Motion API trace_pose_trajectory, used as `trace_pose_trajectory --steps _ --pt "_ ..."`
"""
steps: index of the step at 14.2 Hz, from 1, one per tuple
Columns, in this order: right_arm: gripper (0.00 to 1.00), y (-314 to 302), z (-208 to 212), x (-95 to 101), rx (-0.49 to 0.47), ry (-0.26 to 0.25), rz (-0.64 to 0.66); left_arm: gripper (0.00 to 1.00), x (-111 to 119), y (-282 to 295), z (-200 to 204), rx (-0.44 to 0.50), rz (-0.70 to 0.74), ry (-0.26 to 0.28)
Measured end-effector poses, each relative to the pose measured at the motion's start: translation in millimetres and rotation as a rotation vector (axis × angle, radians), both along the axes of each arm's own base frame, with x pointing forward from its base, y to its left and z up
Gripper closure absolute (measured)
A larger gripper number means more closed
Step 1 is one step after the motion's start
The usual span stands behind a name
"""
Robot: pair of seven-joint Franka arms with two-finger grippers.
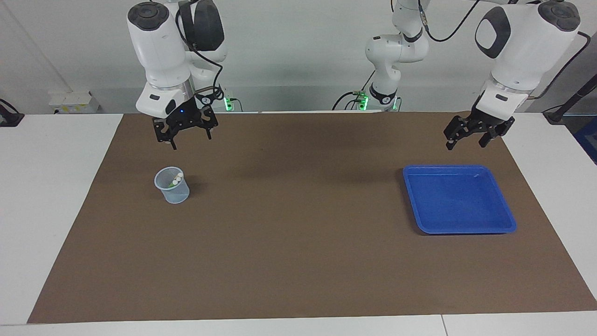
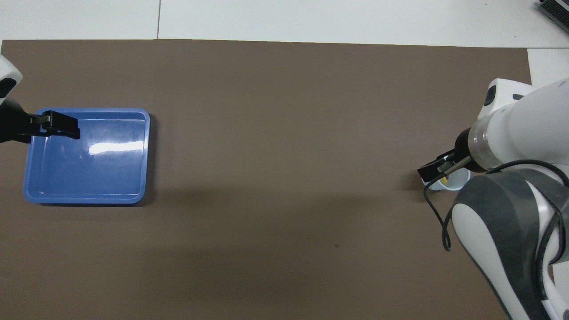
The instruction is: Transfer and insert pens with both arms
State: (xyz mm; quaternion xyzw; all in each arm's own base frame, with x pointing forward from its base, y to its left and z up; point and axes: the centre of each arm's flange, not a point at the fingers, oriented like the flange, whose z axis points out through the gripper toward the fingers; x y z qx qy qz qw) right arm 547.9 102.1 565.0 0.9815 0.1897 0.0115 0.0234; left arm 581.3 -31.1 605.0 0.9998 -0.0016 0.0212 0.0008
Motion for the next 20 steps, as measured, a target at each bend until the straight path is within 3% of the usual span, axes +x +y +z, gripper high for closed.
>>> trace_pose_trajectory --steps 4,9,14,20 --pt "0.00 -3.5 -3.4 13.2 0.002 0.035 -0.011 0.00 -0.2 1.9 10.7 0.000 0.003 -0.006" --pt "0.00 -22.6 -6.7 13.6 0.000 0.062 -0.048 0.00 -3.0 -1.7 10.2 0.001 -0.003 0.017" --pt "0.00 -23.8 9.8 3.6 0.011 0.052 -0.053 0.00 -6.9 -2.3 7.8 0.003 -0.004 0.051" --pt "0.00 -23.6 11.0 2.8 0.012 0.050 -0.065 0.00 -7.3 0.4 8.9 0.003 0.000 0.052"
